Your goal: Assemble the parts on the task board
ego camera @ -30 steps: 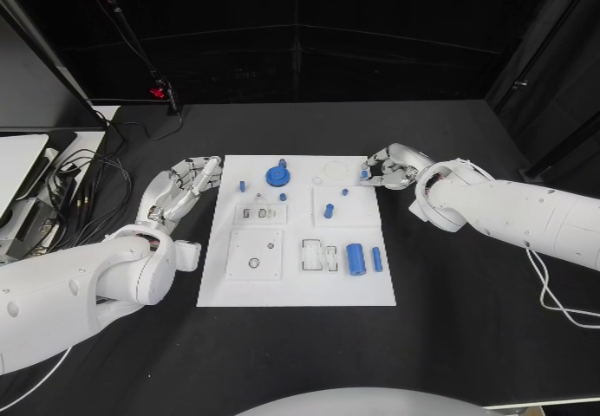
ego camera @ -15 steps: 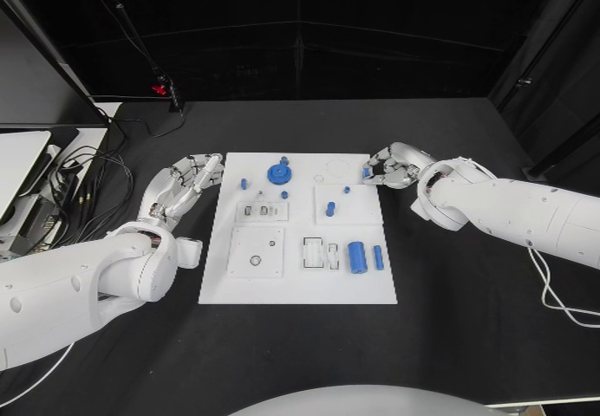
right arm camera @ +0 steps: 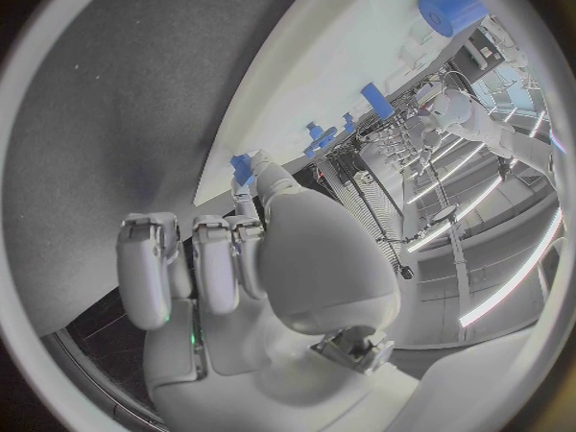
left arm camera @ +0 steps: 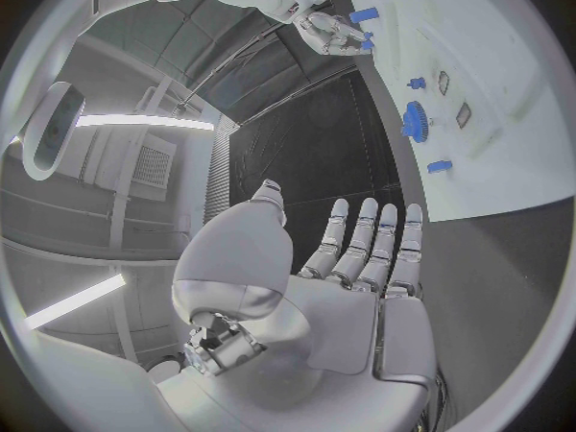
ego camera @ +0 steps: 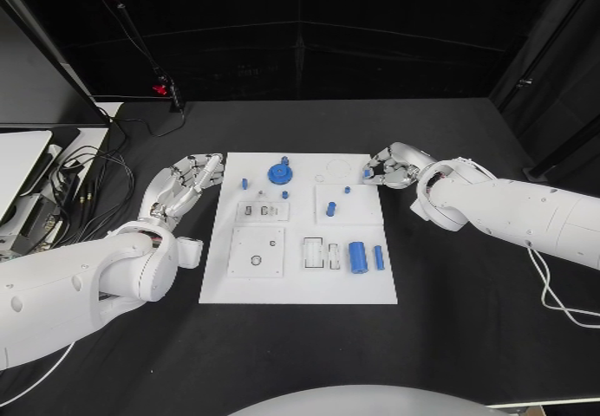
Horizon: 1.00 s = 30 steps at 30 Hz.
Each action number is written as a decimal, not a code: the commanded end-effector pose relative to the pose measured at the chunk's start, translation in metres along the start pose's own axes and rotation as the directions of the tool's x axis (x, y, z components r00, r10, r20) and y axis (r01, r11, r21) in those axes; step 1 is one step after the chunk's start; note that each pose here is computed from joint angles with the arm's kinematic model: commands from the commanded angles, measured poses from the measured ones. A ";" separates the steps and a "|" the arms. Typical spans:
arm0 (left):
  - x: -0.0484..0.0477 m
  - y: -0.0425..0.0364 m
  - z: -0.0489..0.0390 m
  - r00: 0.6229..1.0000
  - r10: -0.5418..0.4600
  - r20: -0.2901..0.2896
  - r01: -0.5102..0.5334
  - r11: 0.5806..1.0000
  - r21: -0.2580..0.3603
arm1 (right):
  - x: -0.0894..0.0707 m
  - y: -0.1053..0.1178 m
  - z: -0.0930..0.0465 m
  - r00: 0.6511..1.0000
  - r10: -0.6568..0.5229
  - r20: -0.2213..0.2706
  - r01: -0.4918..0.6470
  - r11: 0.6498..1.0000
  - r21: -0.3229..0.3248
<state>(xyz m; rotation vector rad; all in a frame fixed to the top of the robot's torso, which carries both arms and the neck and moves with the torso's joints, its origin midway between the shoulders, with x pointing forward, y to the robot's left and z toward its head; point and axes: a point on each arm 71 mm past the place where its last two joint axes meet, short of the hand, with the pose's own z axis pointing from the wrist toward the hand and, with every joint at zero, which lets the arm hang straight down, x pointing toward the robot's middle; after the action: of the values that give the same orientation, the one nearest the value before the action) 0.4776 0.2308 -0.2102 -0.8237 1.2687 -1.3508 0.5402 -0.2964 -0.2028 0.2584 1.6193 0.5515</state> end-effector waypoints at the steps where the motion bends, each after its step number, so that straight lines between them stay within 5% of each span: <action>1: 0.0011 -0.0162 -0.0013 1.000 -0.003 -0.010 0.005 0.976 0.216 | -0.002 0.001 0.000 1.000 -0.003 0.022 0.004 1.000 -0.009; 10: 0.0008 -0.0161 -0.0013 1.000 -0.003 -0.009 0.005 0.976 0.216 | -0.004 0.003 0.000 0.999 -0.003 0.053 0.005 1.000 -0.028; 21: 0.0001 -0.0161 -0.0017 1.000 -0.002 -0.008 0.004 0.977 0.215 | -0.008 0.013 0.000 0.988 0.002 0.154 0.014 0.995 -0.103; 30: -0.0005 -0.0159 -0.0017 1.000 -0.001 -0.006 0.002 0.977 0.214 | -0.005 0.033 -0.004 0.987 0.032 0.159 -0.007 0.988 -0.153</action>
<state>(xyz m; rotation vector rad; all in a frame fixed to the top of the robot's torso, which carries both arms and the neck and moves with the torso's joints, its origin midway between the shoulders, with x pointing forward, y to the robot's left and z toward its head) 0.4774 0.2322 -0.2102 -0.8245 1.2680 -1.3484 0.5333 -0.2750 -0.1887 0.2139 1.4628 0.6345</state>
